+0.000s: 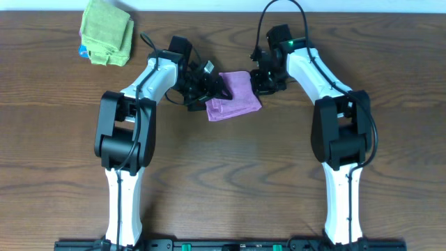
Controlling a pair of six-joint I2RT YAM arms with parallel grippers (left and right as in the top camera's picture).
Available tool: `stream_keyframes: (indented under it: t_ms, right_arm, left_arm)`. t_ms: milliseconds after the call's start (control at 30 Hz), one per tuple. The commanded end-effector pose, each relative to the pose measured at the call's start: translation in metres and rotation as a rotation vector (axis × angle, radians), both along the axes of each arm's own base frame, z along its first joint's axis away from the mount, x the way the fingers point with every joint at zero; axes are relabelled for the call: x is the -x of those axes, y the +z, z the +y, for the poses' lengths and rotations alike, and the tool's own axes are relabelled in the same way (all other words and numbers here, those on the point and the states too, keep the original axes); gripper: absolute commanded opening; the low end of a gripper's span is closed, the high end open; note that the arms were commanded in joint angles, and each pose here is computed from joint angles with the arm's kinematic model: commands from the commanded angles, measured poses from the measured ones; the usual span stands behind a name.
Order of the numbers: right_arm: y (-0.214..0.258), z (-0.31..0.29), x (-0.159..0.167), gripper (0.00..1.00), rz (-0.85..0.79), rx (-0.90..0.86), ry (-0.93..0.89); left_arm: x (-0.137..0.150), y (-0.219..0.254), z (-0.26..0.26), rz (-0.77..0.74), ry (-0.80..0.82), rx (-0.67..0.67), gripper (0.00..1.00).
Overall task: Fold the cloth
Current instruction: 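Carry the pink cloth with the left gripper onto the green towel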
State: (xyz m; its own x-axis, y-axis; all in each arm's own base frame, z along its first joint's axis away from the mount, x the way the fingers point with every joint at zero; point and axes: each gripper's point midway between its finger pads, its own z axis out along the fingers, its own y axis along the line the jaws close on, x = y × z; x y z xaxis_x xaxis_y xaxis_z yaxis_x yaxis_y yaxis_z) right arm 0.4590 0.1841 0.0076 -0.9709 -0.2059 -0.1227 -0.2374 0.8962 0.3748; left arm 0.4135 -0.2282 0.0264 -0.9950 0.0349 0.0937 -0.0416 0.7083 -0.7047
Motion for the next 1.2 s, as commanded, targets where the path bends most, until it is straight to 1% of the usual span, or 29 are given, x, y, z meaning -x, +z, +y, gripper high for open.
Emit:
stream_keyframes:
  t_ms: [0,33,67,100,167,200,233,267,333,400,500,600,667,733,800,867,967,1067,1167]
  right_arm:
    - [0.005,0.009,0.001,0.01,-0.010,0.001,0.007]
    - [0.005,0.009,0.001,0.01,-0.010,0.001,0.006]
    - [0.005,0.008,0.000,0.01,-0.010,0.001,0.003]
    - [0.005,0.006,0.000,0.01,-0.010,0.001,0.000]
    - [0.005,0.002,-0.002,0.01,-0.004,0.002,-0.023]
    - [0.005,0.000,-0.002,0.01,0.000,0.002,-0.034]
    - [0.004,-0.003,-0.002,0.01,0.005,0.003,-0.042]
    - [0.004,-0.006,-0.002,0.01,0.014,0.005,-0.051]
    - [0.006,-0.011,0.000,0.01,0.026,0.008,-0.061]
    - [0.009,-0.019,-0.001,0.01,0.035,0.011,-0.077]
    - [0.017,-0.033,-0.005,0.01,0.030,0.008,-0.111]
    - [0.026,-0.040,-0.009,0.01,0.014,0.001,-0.128]
    - [0.031,-0.043,-0.010,0.02,0.003,-0.002,-0.134]
    - [0.037,-0.045,-0.011,0.01,-0.007,-0.004,-0.138]
    - [0.042,-0.045,-0.012,0.02,-0.016,-0.007,-0.138]
    - [0.044,-0.045,-0.012,0.02,-0.022,-0.008,-0.138]
    - [0.044,-0.045,-0.012,0.02,-0.017,-0.008,-0.145]
    - [0.044,-0.045,-0.012,0.02,-0.015,-0.008,-0.149]
    - [0.044,-0.045,-0.012,0.01,-0.016,-0.008,-0.149]
  left_arm:
    - [0.011,-0.029,0.009,0.044,0.009,-0.105,0.82]
    - [0.011,-0.029,0.009,0.044,0.009,-0.104,0.76]
    - [0.011,-0.029,0.009,0.044,0.010,-0.105,0.67]
    - [0.011,-0.029,0.009,0.045,0.012,-0.105,0.56]
    - [0.009,-0.029,0.009,0.044,0.018,-0.104,0.38]
    - [0.008,-0.029,0.009,0.045,0.026,-0.103,0.27]
    - [0.006,-0.029,0.009,0.048,0.039,-0.102,0.14]
    - [0.003,-0.028,0.009,0.050,0.056,-0.099,0.06]
    - [-0.006,-0.024,0.010,0.030,0.078,-0.087,0.06]
    - [-0.024,-0.012,0.013,-0.016,0.101,-0.064,0.06]
    - [-0.075,0.029,0.031,-0.150,0.172,-0.029,0.06]
    - [-0.124,0.078,0.059,-0.295,0.266,-0.011,0.06]
    - [-0.155,0.111,0.089,-0.369,0.377,-0.015,0.06]
    - [-0.183,0.141,0.130,-0.415,0.535,-0.015,0.06]
    - [-0.205,0.167,0.170,-0.446,0.690,0.029,0.06]
    - [-0.220,0.184,0.208,-0.451,0.834,0.091,0.06]
    - [-0.232,0.196,0.267,-0.439,1.030,0.153,0.06]
    - [-0.231,0.200,0.309,-0.448,1.117,0.158,0.06]
    - [-0.229,0.200,0.328,-0.442,1.154,0.159,0.06]
